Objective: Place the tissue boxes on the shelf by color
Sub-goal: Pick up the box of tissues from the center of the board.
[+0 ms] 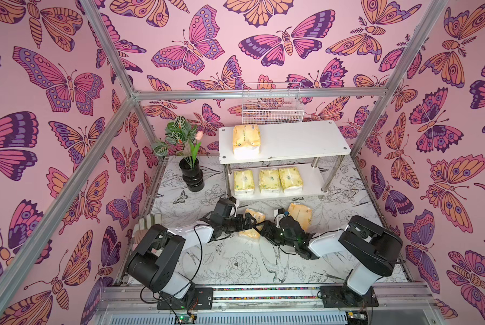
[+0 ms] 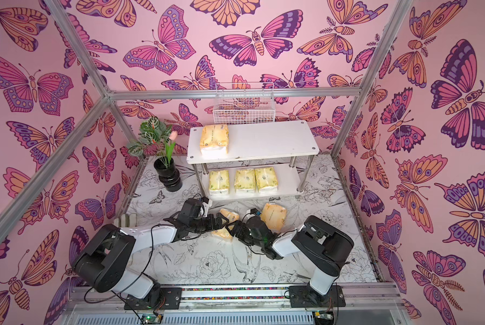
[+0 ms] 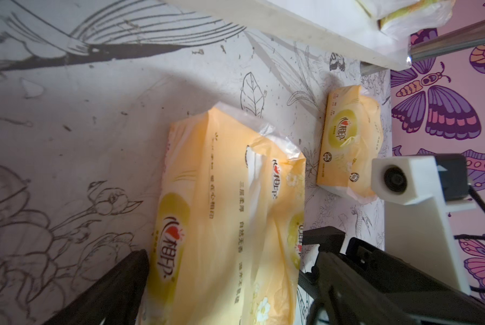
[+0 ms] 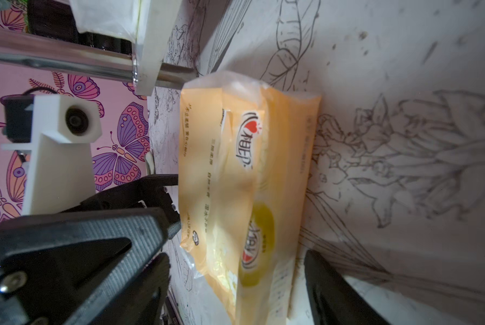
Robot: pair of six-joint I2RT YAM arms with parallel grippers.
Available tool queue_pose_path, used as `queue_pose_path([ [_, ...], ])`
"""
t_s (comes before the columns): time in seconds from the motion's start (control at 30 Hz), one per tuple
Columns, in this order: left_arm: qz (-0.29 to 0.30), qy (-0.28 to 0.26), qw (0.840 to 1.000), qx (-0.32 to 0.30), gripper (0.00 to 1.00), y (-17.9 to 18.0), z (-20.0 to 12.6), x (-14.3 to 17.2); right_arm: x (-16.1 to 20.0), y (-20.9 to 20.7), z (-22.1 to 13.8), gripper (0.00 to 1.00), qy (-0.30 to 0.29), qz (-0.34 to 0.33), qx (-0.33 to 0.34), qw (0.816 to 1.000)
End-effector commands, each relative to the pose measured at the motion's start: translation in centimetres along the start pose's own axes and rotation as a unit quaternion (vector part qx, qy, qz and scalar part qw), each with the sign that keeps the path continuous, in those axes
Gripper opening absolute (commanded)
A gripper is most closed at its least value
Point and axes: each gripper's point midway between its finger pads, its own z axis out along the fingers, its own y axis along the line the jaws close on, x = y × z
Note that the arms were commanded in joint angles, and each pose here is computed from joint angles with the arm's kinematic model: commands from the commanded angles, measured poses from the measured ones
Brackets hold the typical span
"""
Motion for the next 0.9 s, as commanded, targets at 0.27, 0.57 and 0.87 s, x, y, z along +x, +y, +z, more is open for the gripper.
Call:
queue_pose_path([
  [0.27,-0.044,0.017,0.998,0.032,1.0,0.5,1.6,3.7,1.7,-1.6,1.3,0.76,0.022,0.043,-0.031,0.998],
  [0.57,-0.049,0.015,0.998,0.033,1.0,0.4,1.8,4.6,1.8,-1.0,0.8,0.61,0.024,0.035,-0.046,0.998],
  [0.87,-0.043,-0.019,0.998,0.048,1.0,-1.8,-0.1,2.5,1.9,1.6,-1.7,0.17,0.038,0.007,-0.077,0.996],
])
